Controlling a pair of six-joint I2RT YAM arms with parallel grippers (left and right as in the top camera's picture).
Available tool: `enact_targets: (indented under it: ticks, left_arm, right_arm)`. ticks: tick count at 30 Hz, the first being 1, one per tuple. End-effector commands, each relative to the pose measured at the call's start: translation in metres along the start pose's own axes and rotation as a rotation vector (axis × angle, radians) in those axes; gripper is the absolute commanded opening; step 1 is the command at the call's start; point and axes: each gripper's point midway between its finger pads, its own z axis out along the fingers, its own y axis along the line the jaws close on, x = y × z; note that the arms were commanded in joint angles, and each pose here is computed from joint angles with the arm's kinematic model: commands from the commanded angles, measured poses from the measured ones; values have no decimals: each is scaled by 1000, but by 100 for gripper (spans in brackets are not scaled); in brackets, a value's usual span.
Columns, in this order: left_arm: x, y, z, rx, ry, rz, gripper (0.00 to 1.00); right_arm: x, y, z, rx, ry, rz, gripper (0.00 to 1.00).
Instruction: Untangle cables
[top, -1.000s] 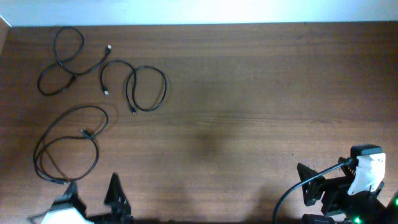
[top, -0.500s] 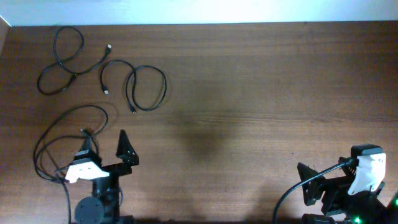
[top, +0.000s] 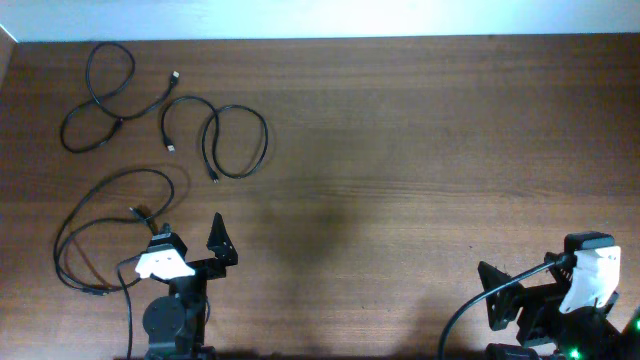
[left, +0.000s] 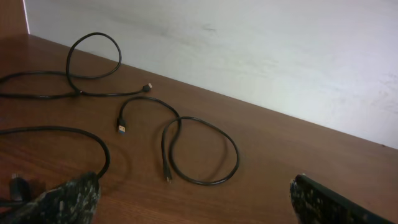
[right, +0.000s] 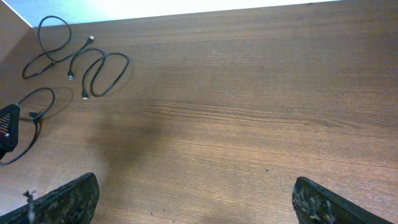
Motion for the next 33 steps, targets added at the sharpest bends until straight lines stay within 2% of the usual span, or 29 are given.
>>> enact_targets:
  ticks: [1, 15, 17, 18, 19, 33]
  left_arm:
    - [3, -3, 0, 16, 8, 16, 99]
    - [1, 1, 0, -6, -3, 17, 99]
    - [1, 1, 0, -2, -2, 133, 99]
    - [2, 0, 0, 2, -1, 322, 99]
    - [2, -2, 0, 16, 0, 414, 99]
    - [2, -2, 0, 16, 0, 417, 99]
  right_arm:
    - [-2, -1, -2, 9, -10, 1, 98]
    - [-2, -1, -2, 8, -10, 1, 98]
    - [-2, -1, -2, 9, -10, 1, 98]
    - [-2, -1, -2, 9, -10, 1, 98]
    - [-2, -1, -2, 9, -10, 1, 98]
    - [-2, -1, -2, 9, -10, 1, 98]
